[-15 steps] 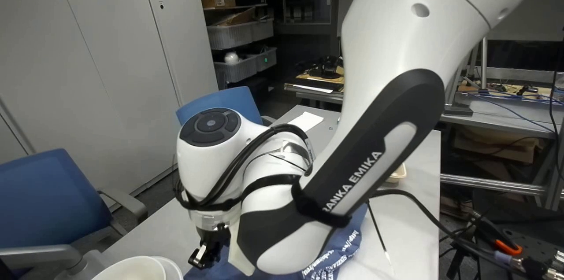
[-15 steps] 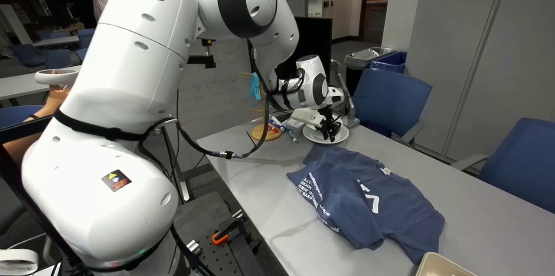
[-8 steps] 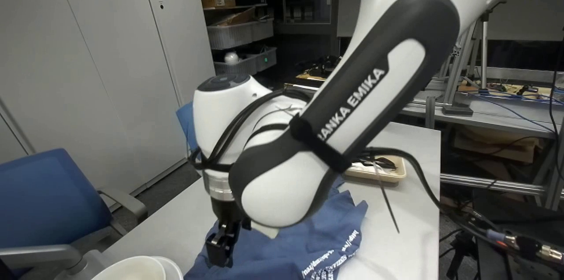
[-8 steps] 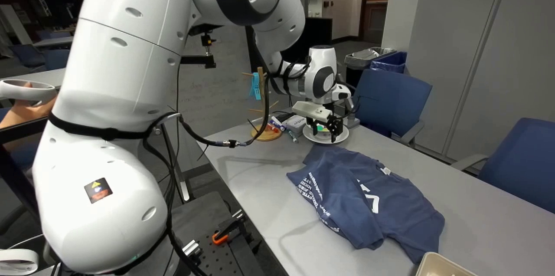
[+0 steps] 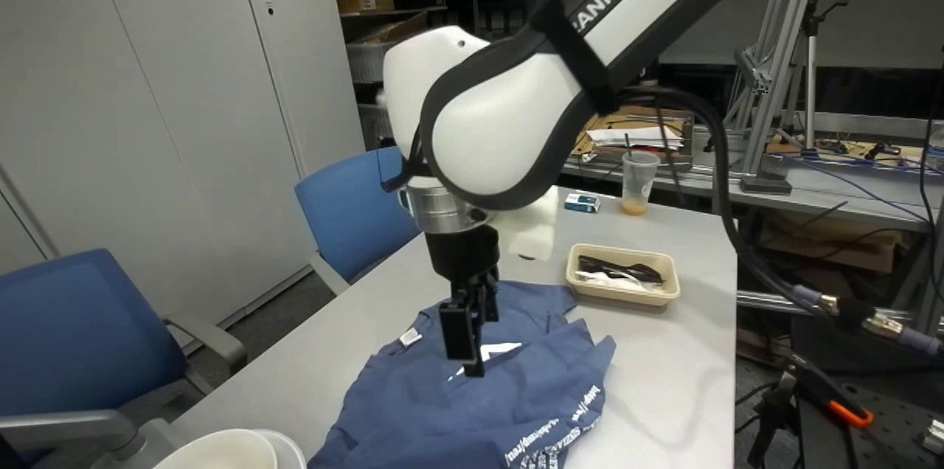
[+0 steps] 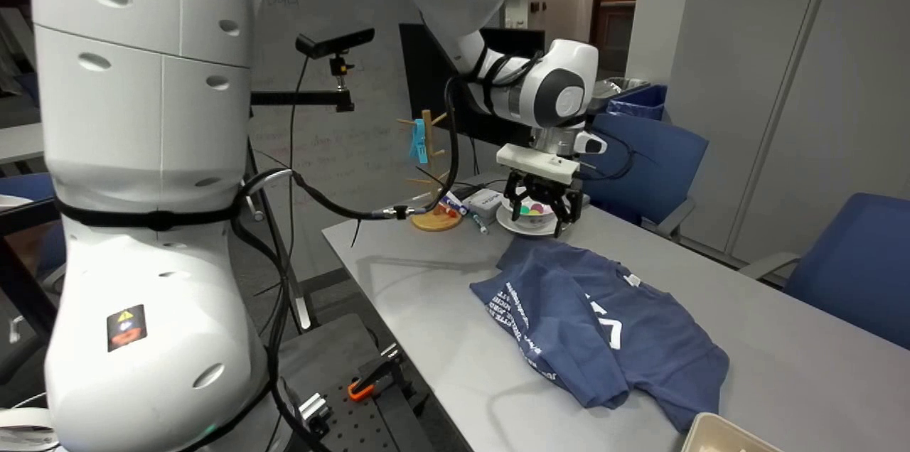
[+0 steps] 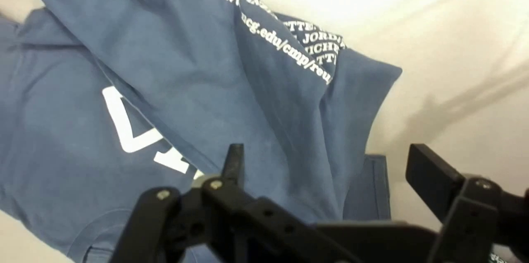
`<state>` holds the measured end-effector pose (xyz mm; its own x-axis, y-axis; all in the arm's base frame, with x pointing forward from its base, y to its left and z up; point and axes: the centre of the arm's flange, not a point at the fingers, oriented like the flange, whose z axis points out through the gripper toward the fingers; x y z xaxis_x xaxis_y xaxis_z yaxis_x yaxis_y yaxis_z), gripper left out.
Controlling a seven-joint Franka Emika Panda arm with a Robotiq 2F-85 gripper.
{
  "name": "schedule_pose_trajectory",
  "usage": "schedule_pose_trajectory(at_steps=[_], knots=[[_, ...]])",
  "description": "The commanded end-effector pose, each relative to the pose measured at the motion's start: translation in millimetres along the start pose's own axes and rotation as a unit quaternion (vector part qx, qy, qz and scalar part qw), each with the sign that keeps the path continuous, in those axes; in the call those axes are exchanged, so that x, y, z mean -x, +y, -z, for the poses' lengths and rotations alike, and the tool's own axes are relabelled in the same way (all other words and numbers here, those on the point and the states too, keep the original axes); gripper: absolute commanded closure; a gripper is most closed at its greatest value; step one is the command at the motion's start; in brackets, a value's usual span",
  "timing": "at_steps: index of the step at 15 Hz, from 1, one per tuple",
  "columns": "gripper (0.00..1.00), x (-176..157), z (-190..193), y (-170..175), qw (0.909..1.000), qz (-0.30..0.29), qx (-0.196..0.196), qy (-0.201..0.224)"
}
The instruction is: Fold the t-shirt from bottom to top then left to right
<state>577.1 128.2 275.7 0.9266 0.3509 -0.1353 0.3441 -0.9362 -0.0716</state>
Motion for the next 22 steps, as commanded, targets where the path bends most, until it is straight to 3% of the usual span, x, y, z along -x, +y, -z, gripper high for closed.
schedule_pose_trajectory(at_steps=[1,12,18,22], knots=[[0.00,37.6,19.5,16.0,0.9992,0.011,0.015,-0.037],[0.00,32.1,14.9,25.6,0.9988,-0.003,0.035,-0.035],[0.00,50.2,-19.4,100.3,0.9976,-0.013,0.038,-0.056],[0.00,71.1,-54.8,149.7,0.9979,0.012,0.005,-0.064]])
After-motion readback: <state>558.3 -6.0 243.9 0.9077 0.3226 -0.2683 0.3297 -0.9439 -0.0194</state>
